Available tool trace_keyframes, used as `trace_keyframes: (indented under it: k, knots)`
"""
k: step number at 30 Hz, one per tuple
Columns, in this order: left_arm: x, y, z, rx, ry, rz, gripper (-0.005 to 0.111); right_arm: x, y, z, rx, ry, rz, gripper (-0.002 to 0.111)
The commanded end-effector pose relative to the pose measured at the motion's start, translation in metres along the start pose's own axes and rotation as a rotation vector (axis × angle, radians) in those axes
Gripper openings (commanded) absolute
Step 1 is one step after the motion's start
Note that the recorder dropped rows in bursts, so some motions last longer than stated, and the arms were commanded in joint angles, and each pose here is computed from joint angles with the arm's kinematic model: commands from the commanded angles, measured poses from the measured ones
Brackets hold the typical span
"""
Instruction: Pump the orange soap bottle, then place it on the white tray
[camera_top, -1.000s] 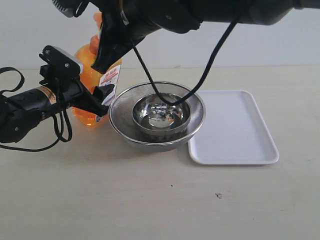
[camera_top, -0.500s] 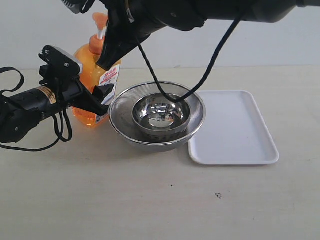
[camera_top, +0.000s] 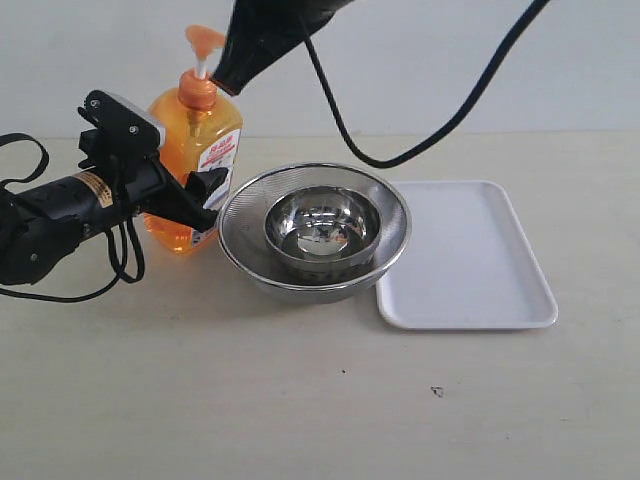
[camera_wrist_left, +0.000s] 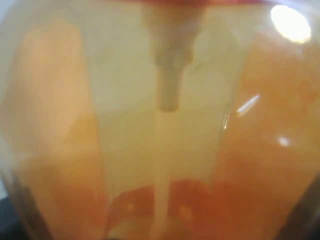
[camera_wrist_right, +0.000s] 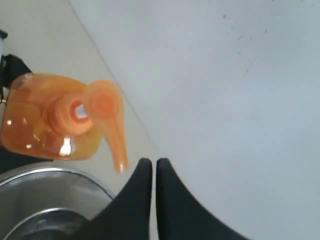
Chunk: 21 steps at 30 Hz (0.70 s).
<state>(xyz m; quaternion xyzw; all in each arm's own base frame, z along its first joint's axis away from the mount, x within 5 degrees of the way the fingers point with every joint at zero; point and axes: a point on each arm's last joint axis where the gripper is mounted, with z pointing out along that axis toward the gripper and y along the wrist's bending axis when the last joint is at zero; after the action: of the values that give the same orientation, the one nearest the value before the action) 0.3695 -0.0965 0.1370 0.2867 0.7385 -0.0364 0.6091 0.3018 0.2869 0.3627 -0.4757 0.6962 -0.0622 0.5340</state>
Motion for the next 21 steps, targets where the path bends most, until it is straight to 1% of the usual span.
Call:
trace_keyframes:
  k: [1,7,13,21]
  knots:
    - [-0.009,0.002,0.001,-0.014,-0.038,-0.004,0.005,-0.008,-0.009,-0.002,0.021,-0.110,0.002,0.000]
    - [-0.010,0.003,0.002,-0.015,-0.041,-0.002,0.005,-0.010,-0.010,0.006,0.015,-0.187,0.002,0.000]
    - [-0.011,0.003,0.003,-0.015,-0.043,0.000,0.005,-0.012,-0.003,0.016,-0.006,-0.254,-0.003,0.000]
    - [-0.014,0.001,0.006,0.025,-0.032,0.048,0.005,-0.009,0.006,0.028,-0.027,-0.261,-0.009,0.000]
